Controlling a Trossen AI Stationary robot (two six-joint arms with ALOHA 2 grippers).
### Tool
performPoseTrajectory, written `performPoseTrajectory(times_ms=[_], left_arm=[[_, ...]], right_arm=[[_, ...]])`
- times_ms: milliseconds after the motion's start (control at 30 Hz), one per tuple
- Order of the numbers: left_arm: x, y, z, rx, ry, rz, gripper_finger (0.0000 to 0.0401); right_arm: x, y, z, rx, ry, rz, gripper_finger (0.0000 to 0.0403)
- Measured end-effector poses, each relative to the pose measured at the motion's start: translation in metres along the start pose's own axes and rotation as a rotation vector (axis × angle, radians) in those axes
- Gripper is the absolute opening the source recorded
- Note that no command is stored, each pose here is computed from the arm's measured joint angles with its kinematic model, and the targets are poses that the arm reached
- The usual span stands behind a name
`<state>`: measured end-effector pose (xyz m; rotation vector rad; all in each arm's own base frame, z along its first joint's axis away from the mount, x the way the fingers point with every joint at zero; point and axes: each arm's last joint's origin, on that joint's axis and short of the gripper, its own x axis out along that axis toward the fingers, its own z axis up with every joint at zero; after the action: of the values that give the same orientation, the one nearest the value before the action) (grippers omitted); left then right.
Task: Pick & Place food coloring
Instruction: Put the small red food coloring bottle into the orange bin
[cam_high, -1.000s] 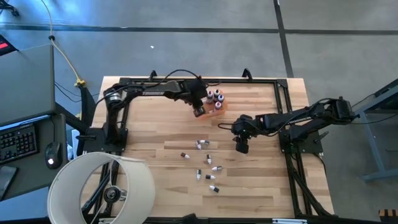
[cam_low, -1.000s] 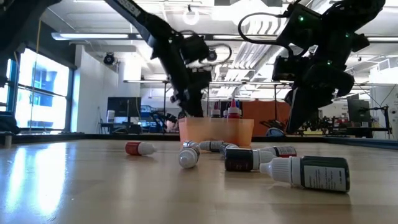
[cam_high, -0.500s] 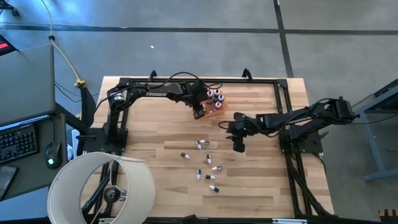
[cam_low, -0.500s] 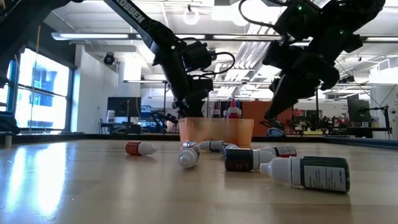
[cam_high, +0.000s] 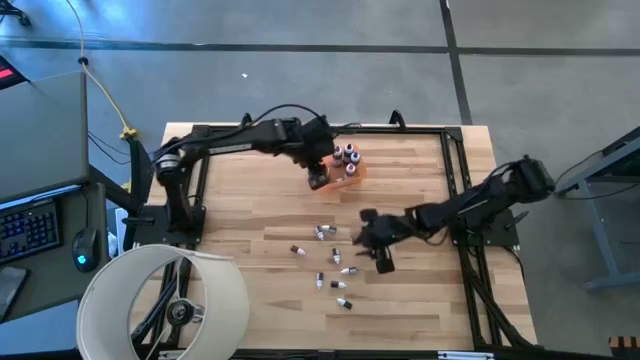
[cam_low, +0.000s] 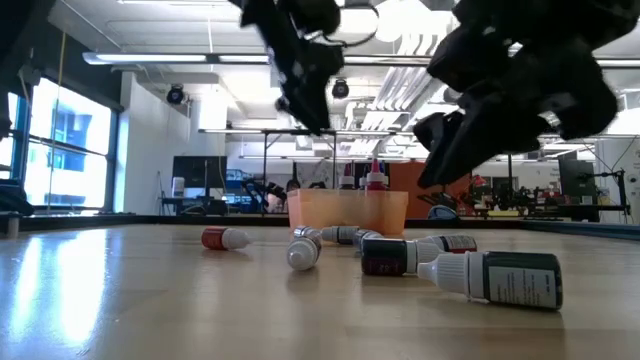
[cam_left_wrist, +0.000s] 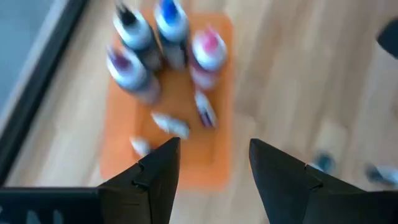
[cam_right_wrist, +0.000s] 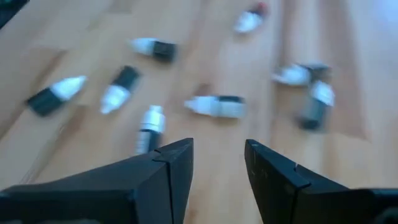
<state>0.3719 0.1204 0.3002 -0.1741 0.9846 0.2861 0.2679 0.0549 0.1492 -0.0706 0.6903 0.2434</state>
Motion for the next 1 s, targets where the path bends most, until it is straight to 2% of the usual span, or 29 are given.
performPoseTrajectory(times_ms=[67, 133, 200, 267, 367, 433, 567, 700, 833, 1000], left_arm=[[-0.015, -0.008, -0.002, 0.020, -0.016, 0.006, 0.0190], [-0.027, -0.017, 0.000, 0.039, -0.060, 0.022, 0.0190], [-0.041, -0.024, -0.011, 0.045, -0.034, 0.056, 0.0190], [-0.051, -0.032, -0.019, 0.049, -0.084, 0.104, 0.0190], [-0.050, -0.043, -0.044, 0.029, -0.092, 0.191, 0.0190], [-0.047, -0.049, -0.062, 0.028, -0.116, 0.209, 0.0190], [-0.042, -0.050, -0.097, 0.011, -0.179, 0.155, 0.0190], [-0.033, -0.049, -0.116, 0.005, -0.226, 0.063, 0.0190], [-0.032, -0.048, -0.124, -0.005, -0.241, 0.054, 0.0190], [-0.031, -0.048, -0.124, -0.030, -0.247, 0.048, 0.0190]], right_arm=[[0.007, 0.010, -0.003, -0.039, 0.000, 0.009, 0.0138], [0.014, 0.017, -0.003, -0.021, -0.028, 0.017, 0.0138], [0.019, 0.025, -0.003, 0.008, -0.049, 0.039, 0.0138], [0.025, 0.032, -0.004, 0.007, -0.080, 0.046, 0.0138], [0.032, 0.039, -0.007, 0.023, -0.089, 0.041, 0.0138], [0.035, 0.042, -0.011, 0.052, -0.074, 0.021, 0.0138], [0.037, 0.051, -0.013, 0.077, -0.087, -0.020, 0.0138], [0.041, 0.056, -0.017, 0.052, -0.078, -0.034, 0.0138], [0.046, 0.059, -0.016, 0.048, -0.124, 0.014, 0.0138], [0.057, 0.062, -0.031, 0.039, -0.070, -0.011, 0.0138]])
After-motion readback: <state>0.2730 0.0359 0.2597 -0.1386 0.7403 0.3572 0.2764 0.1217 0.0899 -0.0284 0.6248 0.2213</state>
